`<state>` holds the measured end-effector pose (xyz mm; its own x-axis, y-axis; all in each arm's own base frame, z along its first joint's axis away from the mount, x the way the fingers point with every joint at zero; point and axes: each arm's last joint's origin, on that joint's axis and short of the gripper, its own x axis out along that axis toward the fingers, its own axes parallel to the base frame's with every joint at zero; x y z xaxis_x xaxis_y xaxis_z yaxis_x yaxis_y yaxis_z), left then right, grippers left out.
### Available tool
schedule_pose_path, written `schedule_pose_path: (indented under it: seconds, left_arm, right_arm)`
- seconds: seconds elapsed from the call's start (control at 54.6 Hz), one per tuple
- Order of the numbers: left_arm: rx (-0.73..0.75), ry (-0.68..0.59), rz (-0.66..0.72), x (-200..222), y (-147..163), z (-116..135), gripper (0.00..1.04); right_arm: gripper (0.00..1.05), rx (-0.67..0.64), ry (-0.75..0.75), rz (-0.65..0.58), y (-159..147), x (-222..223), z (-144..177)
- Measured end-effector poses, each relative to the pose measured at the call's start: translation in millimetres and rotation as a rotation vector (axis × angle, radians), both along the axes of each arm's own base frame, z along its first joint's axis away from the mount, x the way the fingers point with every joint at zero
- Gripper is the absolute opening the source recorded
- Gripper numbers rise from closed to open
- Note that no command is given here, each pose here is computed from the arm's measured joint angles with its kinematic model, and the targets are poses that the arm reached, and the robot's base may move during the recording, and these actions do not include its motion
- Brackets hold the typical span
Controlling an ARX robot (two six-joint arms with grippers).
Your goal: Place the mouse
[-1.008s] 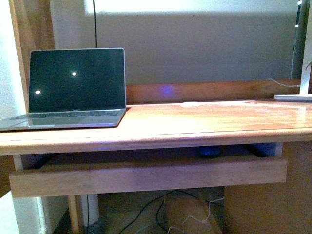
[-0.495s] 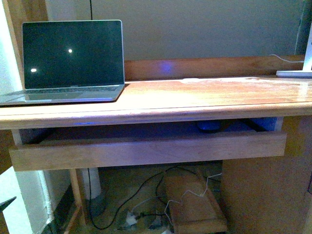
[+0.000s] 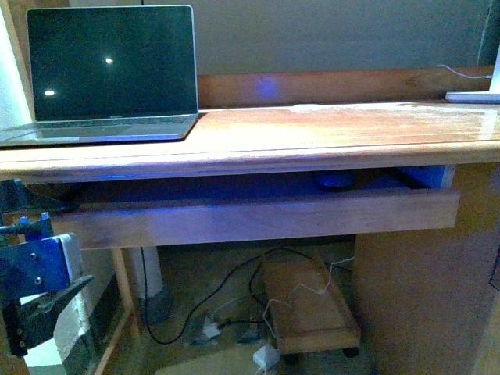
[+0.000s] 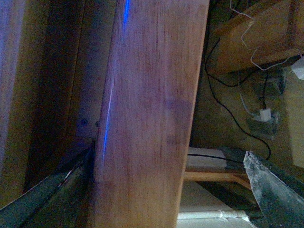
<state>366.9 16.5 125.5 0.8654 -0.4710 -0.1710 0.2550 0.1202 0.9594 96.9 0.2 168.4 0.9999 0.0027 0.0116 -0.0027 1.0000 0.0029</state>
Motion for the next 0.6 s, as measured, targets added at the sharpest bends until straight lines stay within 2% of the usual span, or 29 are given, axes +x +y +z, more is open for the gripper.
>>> schedule_pose_path:
  seconds: [0.183, 0.312, 0.44, 0.605]
  left_arm:
    - [0.038, -0.028, -0.011, 26, 2, -10, 0.97]
    - [0.071, 0.008, 0.016, 32, 4, -17, 0.97]
    - [0.06, 0.171, 0.066, 22, -1, -16, 0.97]
    - [-0.101, 0.425, 0.075, -8, -10, 6, 0.97]
  right_arm:
    - [0.97, 0.0, 0.0, 0.0, 0, 0, 0]
    - [0.97, 0.0, 0.0, 0.0, 0, 0, 0]
    - [0.97, 0.0, 0.0, 0.0, 0, 0, 0]
    - [0.97, 0.0, 0.0, 0.0, 0, 0, 0]
